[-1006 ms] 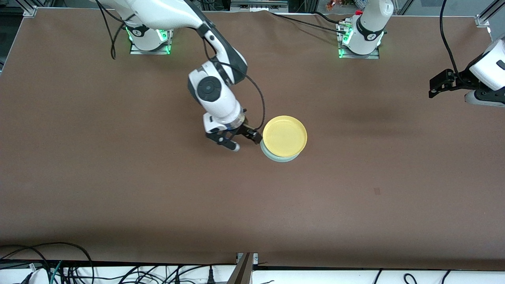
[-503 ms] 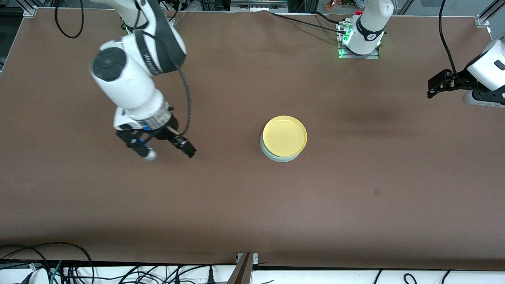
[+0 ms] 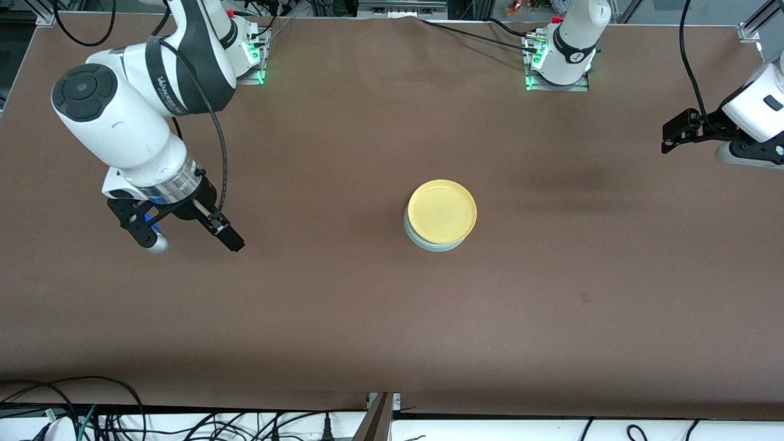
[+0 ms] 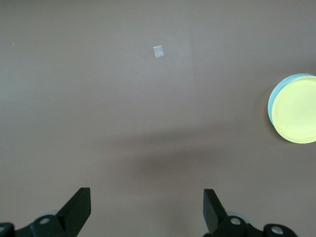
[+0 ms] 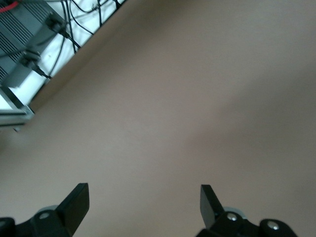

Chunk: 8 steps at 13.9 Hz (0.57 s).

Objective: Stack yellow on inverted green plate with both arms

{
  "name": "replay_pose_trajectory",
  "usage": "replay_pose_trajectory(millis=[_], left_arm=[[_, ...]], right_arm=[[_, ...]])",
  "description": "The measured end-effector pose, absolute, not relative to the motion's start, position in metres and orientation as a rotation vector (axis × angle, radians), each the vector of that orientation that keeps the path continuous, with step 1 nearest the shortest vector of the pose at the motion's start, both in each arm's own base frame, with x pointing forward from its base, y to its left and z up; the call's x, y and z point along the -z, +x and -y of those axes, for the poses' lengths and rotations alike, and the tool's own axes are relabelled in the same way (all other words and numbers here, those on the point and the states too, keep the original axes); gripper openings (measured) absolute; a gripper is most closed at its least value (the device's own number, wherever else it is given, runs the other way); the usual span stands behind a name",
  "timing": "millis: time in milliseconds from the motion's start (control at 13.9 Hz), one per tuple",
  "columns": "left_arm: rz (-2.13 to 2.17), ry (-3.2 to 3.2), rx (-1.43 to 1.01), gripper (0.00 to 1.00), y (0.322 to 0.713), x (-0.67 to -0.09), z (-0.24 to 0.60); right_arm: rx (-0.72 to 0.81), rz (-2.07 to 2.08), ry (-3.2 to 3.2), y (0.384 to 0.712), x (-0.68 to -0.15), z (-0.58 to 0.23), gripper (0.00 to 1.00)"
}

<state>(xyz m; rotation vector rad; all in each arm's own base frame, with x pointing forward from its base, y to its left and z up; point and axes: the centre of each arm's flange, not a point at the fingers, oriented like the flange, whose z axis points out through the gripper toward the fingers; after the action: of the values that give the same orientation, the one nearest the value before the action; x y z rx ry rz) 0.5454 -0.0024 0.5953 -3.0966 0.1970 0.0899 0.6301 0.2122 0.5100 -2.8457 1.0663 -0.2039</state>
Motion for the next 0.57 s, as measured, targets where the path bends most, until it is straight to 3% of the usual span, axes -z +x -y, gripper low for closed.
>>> replay_pose_trajectory(millis=[287,575], left_arm=[[-0.197,-3.097,-0.096,1.00,0.548,-0.594,0.002],[-0.197,-3.097,-0.097,1.00,0.548,-0.594,0.003]], right_arm=[[0.091,-0.868,-2.934,0.609,-0.529,-0.213,1.00],[0.039,-0.627,-2.954,0.619,-0.527,-0.169,1.00]])
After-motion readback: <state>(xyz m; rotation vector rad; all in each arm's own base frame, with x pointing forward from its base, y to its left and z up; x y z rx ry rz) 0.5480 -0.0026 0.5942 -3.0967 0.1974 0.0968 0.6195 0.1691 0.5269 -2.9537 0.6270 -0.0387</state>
